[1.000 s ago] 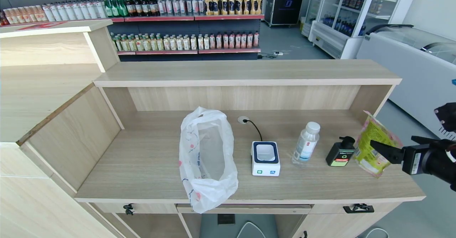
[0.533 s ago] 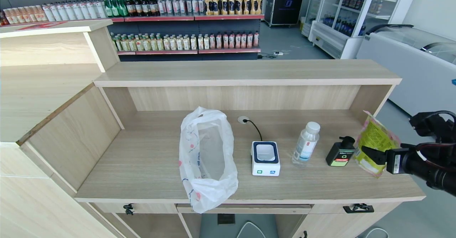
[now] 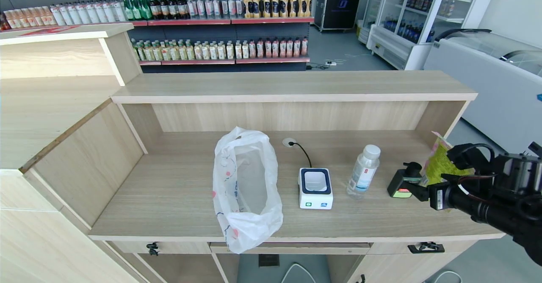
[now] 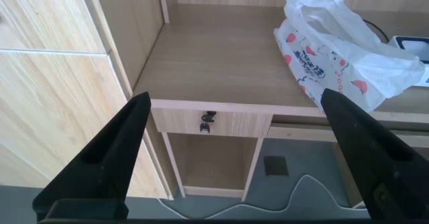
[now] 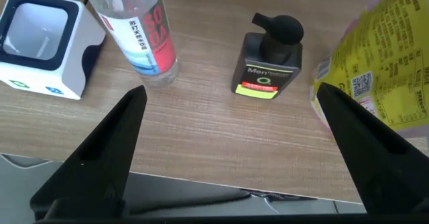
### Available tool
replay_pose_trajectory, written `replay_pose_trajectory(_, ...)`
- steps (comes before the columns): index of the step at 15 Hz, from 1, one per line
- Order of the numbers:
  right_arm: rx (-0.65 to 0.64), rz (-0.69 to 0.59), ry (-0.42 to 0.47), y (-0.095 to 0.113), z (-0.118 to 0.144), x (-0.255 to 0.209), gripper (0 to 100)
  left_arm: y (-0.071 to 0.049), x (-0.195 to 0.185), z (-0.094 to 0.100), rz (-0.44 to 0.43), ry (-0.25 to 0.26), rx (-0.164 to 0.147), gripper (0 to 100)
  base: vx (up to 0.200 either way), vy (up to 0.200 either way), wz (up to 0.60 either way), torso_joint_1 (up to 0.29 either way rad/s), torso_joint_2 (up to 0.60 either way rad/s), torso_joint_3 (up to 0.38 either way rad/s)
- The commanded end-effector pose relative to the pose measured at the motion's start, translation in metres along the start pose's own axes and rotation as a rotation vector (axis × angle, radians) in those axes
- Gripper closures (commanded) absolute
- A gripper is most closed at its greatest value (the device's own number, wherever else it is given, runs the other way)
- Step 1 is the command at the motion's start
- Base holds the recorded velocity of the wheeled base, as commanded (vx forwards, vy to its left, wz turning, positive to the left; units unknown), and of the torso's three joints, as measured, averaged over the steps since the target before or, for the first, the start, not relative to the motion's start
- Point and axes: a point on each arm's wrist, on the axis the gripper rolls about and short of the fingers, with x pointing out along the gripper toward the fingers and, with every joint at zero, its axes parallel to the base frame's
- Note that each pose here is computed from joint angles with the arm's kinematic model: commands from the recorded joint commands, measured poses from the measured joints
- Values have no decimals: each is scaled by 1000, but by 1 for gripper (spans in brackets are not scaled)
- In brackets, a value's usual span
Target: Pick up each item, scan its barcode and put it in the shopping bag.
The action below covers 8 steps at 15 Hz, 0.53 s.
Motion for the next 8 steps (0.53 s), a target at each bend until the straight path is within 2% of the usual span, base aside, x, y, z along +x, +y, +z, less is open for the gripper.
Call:
replay_pose_trajectory(1, -8, 31, 60, 2, -17, 15, 0, 0, 0, 0, 1, 0, -1, 0, 0, 0, 0, 0, 0, 0)
replay_pose_trajectory(6, -30, 119, -26, 7, -15, 43, 0, 0, 0, 0, 1, 0, -1, 0, 0, 0, 0, 0, 0, 0)
replay_pose_trajectory(8, -43, 146, -45, 15, -11, 51, 0, 0, 0, 0, 1, 0, -1, 0, 0, 0, 0, 0, 0, 0)
